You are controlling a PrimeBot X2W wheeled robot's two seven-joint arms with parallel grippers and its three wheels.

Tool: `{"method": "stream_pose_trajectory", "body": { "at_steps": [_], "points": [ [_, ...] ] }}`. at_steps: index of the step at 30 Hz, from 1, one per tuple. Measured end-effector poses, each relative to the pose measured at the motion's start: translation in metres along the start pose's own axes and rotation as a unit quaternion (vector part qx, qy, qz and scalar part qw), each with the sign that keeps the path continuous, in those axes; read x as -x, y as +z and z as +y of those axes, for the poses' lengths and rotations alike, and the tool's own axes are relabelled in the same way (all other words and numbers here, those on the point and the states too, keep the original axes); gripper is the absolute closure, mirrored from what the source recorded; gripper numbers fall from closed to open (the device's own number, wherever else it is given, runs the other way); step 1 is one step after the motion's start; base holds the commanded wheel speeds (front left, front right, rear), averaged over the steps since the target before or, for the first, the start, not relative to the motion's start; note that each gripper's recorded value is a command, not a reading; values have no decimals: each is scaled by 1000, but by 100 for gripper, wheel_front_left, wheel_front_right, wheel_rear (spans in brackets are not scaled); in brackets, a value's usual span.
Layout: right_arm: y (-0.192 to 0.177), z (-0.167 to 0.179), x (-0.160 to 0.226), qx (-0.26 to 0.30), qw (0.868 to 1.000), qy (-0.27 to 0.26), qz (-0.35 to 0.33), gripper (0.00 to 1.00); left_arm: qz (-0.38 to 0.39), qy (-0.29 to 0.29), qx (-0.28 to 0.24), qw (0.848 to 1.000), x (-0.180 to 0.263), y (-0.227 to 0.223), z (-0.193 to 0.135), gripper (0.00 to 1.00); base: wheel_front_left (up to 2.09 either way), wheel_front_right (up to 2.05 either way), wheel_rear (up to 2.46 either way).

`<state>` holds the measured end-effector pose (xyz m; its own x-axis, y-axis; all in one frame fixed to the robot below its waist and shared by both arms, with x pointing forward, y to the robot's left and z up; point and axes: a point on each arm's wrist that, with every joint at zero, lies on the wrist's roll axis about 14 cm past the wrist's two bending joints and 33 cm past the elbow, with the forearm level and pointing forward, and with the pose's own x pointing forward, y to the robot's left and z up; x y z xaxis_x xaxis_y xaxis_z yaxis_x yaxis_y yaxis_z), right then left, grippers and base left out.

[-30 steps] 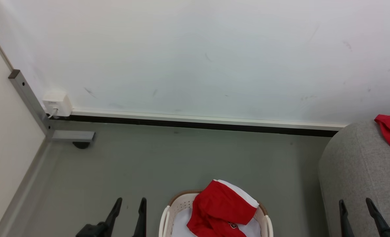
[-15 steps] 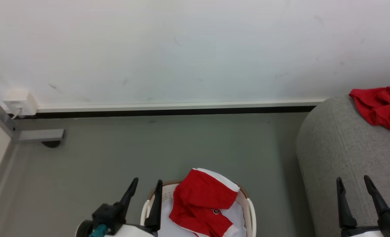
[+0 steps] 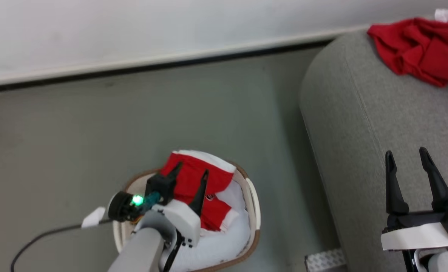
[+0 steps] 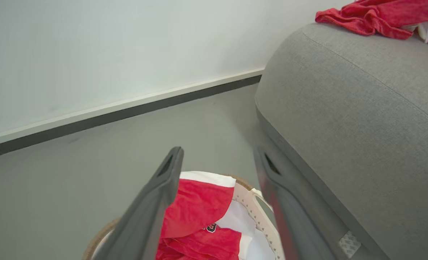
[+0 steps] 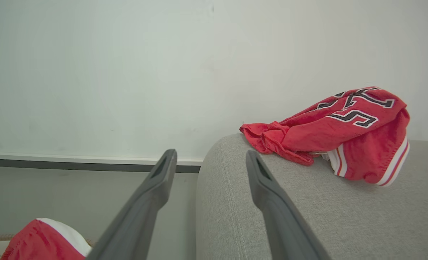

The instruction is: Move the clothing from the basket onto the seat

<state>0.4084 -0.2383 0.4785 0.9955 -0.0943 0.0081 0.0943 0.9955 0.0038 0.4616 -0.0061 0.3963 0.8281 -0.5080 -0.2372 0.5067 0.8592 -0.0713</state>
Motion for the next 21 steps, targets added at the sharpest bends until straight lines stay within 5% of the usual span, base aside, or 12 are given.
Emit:
{"method": "stream_pose_trajectory", "body": {
  "at_steps": [6, 11, 21],
  "points": [
    [-19, -6, -16, -5, 1000, -9, 20, 0, 132, -30, -7, 991, -32, -75, -8, 0, 0, 0, 0],
    [-36, -5, -28, -6, 999, -6, 38, 0, 262, -48, -5, 964, -31, -147, -15, 0, 0, 0, 0],
    [-73, 5, -53, -17, 998, 9, 67, 0, 384, -32, -33, 922, -39, -234, 10, 0, 0, 0, 0]
  ]
}}
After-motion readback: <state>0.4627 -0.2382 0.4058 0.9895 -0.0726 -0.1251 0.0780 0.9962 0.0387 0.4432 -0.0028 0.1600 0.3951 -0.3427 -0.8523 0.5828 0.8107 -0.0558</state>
